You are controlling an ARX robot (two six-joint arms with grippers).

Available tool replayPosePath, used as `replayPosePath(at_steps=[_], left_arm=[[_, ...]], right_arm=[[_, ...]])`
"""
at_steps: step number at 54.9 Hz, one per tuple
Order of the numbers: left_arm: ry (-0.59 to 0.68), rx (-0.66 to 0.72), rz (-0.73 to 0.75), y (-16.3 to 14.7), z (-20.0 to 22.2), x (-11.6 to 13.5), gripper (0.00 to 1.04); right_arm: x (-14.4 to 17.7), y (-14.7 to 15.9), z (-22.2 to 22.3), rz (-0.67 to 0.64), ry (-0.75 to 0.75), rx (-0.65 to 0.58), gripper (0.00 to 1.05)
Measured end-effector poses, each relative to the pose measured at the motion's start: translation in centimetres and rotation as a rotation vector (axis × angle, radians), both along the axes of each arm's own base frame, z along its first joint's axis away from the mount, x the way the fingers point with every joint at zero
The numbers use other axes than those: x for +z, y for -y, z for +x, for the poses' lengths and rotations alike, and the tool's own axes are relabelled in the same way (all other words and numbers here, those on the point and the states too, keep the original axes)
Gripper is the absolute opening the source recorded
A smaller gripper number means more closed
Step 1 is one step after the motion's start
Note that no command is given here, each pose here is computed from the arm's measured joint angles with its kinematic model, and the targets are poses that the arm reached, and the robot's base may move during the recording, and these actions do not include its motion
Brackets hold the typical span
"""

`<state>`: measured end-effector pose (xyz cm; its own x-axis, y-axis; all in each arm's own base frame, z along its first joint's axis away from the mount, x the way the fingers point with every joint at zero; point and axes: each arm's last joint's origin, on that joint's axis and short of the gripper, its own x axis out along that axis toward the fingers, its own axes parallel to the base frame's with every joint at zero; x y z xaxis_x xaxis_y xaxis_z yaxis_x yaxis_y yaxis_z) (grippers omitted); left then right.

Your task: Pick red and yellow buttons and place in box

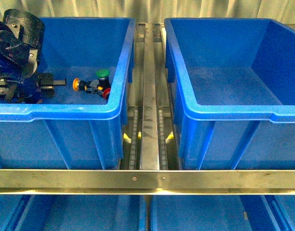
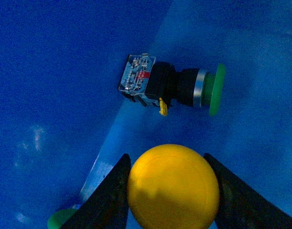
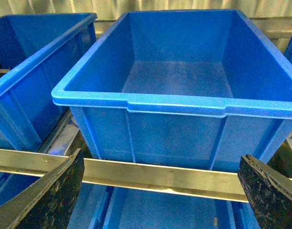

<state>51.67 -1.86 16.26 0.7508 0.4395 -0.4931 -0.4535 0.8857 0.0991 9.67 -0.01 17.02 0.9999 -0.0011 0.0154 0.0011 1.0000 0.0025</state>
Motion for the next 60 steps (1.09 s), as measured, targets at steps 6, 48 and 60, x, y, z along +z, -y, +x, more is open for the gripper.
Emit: replayPosePath(at_steps=[6, 48, 60], left_arm=[[0.0, -0.003, -0.001, 0.0, 0.0, 0.0, 0.34], [0.28, -0.537, -0.111, -0.2, -12.2, 12.3, 0.34], [0.482, -0.809, -0.42, -1.4, -17.7, 12.7, 0.34]], right_arm=[[0.0, 0.0, 0.0, 0.0, 0.0, 0.0, 0.98], [0.0, 0.0, 0.0, 0.0, 0.0, 0.0, 0.98], [0.0, 0.0, 0.0, 0.0, 0.0, 0.0, 0.98]])
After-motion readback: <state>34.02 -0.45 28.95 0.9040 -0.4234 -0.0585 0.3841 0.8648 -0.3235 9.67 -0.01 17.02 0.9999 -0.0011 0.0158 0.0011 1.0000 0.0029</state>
